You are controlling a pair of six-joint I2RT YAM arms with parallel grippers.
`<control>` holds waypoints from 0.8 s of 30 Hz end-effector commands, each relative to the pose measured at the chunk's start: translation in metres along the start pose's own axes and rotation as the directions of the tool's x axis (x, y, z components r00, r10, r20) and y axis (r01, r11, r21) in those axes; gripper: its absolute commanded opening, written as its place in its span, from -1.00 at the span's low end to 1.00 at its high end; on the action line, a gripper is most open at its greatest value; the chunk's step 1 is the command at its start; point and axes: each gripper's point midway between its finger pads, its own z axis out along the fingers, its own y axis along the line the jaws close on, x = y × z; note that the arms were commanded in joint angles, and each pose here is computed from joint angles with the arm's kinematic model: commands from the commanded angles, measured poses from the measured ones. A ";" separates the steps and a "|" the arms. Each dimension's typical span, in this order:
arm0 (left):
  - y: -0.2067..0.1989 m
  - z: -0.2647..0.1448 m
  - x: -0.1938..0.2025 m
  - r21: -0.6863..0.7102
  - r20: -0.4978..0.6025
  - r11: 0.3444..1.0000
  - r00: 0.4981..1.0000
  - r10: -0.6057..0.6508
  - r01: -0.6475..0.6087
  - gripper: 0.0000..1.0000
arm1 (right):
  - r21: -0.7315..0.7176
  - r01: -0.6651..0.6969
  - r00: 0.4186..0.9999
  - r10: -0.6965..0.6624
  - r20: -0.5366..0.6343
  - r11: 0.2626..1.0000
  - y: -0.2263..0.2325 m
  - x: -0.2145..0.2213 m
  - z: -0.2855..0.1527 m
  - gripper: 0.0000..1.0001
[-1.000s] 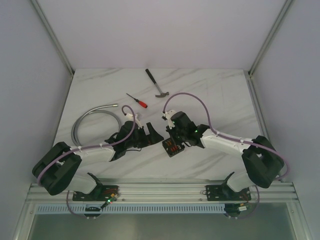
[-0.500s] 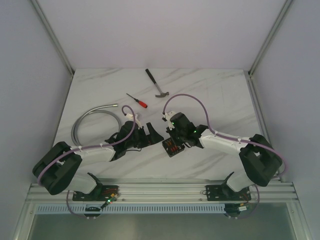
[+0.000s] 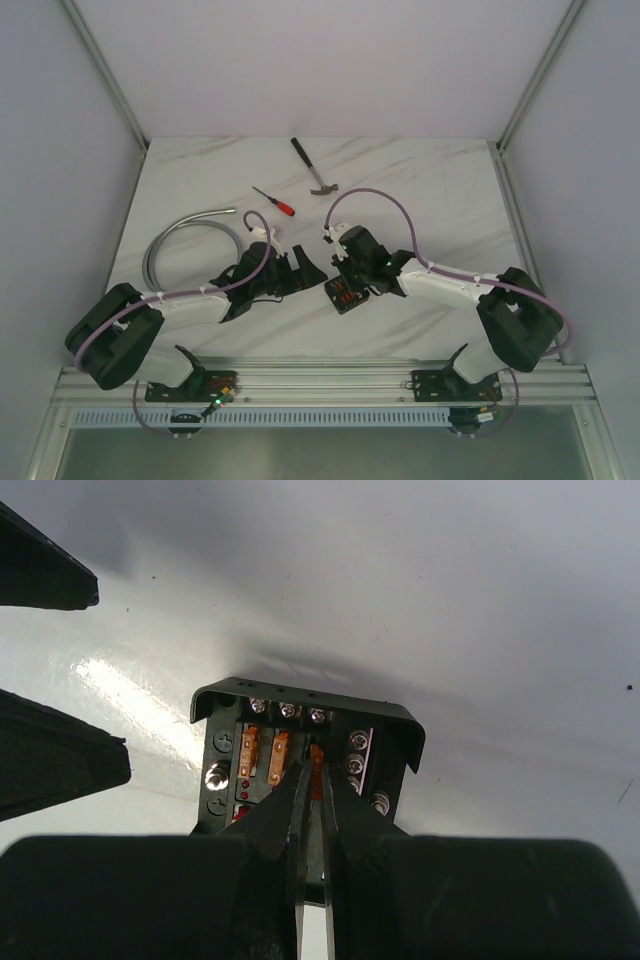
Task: Snap on the fuse box
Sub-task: Install the fuse at the fuse box base.
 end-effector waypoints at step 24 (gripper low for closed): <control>-0.002 0.002 0.000 0.002 -0.003 1.000 1.000 -0.007 0.007 1.00 | 0.007 -0.018 1.000 0.018 -0.010 1.000 0.004 0.002 0.000 -0.59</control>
